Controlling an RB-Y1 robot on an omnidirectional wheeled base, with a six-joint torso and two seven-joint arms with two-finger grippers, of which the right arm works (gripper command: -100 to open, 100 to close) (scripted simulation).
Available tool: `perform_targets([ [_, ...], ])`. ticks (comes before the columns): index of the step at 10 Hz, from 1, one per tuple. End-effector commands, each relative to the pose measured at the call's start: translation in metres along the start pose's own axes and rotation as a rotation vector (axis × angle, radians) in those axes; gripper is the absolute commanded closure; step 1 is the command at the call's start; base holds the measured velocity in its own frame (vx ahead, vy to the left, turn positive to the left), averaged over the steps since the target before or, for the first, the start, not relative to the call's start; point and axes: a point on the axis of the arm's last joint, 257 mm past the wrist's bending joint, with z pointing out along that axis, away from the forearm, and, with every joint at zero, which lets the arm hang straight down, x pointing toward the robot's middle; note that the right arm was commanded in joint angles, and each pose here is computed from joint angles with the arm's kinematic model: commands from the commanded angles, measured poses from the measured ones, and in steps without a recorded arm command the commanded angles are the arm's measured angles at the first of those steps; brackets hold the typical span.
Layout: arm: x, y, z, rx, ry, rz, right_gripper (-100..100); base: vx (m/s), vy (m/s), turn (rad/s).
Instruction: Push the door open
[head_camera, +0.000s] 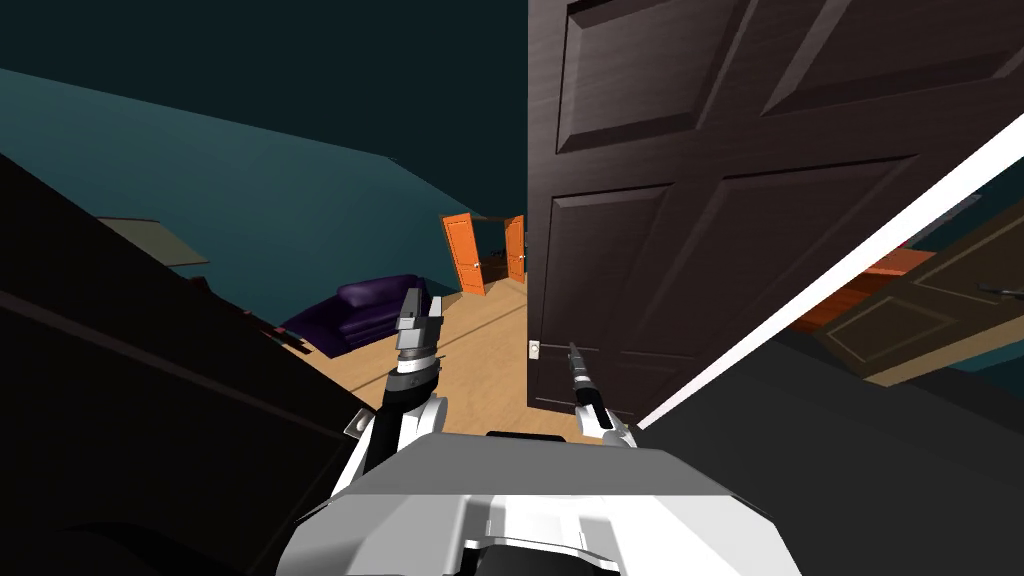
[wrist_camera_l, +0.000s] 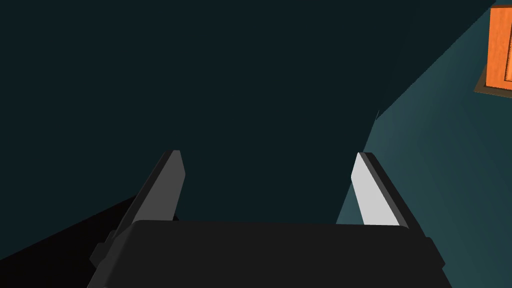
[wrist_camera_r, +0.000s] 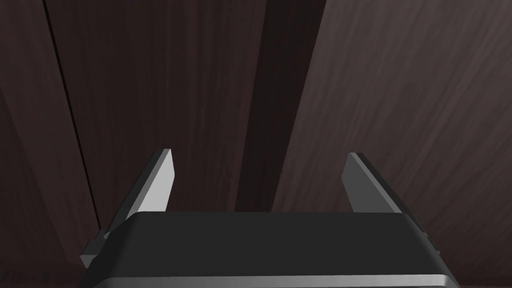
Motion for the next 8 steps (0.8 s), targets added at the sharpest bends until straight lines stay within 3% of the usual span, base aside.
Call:
perform_targets([
  [1, 0.005, -0.001, 0.0004, 0.001, 0.000, 0.012, -100, 0.016, 0.182, 0.020],
  [6, 0.047, -0.001, -0.0055, 0.013, -0.002, 0.097, -100, 0.000, 0.195, 0.043],
  [8, 0.045, -0.001, -0.0055, 0.014, -0.002, 0.094, -100, 0.003, 0.104, -0.002],
])
